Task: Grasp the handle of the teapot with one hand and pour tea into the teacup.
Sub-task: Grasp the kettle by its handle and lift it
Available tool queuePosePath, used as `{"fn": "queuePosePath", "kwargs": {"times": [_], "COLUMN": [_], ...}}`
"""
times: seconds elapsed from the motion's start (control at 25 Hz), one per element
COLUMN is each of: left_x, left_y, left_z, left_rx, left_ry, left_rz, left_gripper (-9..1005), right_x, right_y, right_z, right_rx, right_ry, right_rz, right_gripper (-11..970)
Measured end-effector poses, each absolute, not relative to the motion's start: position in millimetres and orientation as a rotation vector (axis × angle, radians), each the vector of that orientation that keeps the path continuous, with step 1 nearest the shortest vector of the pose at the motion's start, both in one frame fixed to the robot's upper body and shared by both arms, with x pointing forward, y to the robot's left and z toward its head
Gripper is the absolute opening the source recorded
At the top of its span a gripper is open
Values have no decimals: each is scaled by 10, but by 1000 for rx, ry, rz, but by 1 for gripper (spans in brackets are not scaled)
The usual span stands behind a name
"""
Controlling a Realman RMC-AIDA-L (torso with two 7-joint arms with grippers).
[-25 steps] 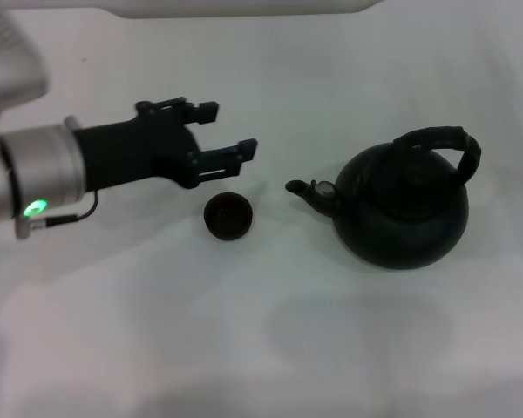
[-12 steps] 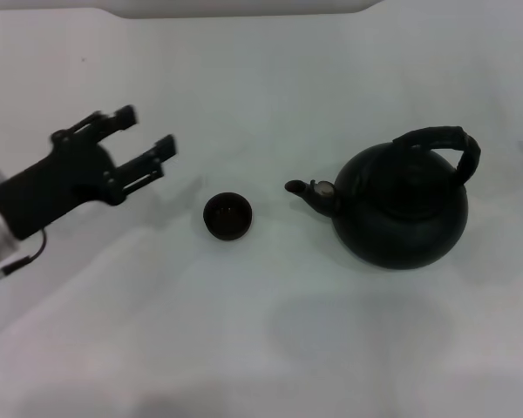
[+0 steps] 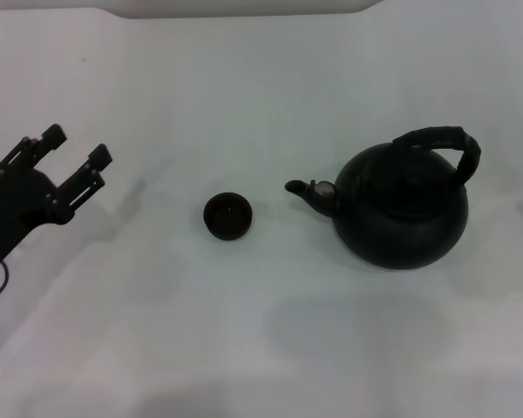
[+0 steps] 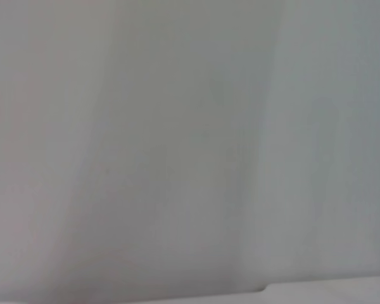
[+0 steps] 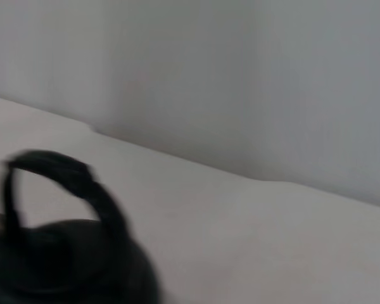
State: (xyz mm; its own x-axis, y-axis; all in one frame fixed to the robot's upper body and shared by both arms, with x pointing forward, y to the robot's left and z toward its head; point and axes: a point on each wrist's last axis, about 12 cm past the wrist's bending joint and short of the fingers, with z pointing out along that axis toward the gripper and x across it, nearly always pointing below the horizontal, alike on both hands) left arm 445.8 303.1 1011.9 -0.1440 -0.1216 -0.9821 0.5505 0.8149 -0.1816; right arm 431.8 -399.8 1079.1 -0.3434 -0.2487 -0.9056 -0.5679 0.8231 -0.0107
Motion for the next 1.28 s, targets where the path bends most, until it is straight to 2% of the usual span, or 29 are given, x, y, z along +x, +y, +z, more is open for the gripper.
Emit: {"fn": "queuePosePath", "kwargs": {"times": [0.24,0.76,1.28], "left_x": [4442,4415,4405], "left_y": [3034,3058,3033], "left_z": [10078,10102,10086], "left_rx": [336,315,309], "left_ry": [1639,1615,1618], "left_rz": [-595,-606,-618], "left_gripper": [747,743,742], "right_x": [4332,4655,4762], "right_y": [-3876,-3465,-3377], "right_z": [10738,10611,10624], "right_rx": [-629,-742,-761], "right_ry": [1925,1868,1791], "right_rz": [453,614,617], "right_gripper": [841,837,825]}}
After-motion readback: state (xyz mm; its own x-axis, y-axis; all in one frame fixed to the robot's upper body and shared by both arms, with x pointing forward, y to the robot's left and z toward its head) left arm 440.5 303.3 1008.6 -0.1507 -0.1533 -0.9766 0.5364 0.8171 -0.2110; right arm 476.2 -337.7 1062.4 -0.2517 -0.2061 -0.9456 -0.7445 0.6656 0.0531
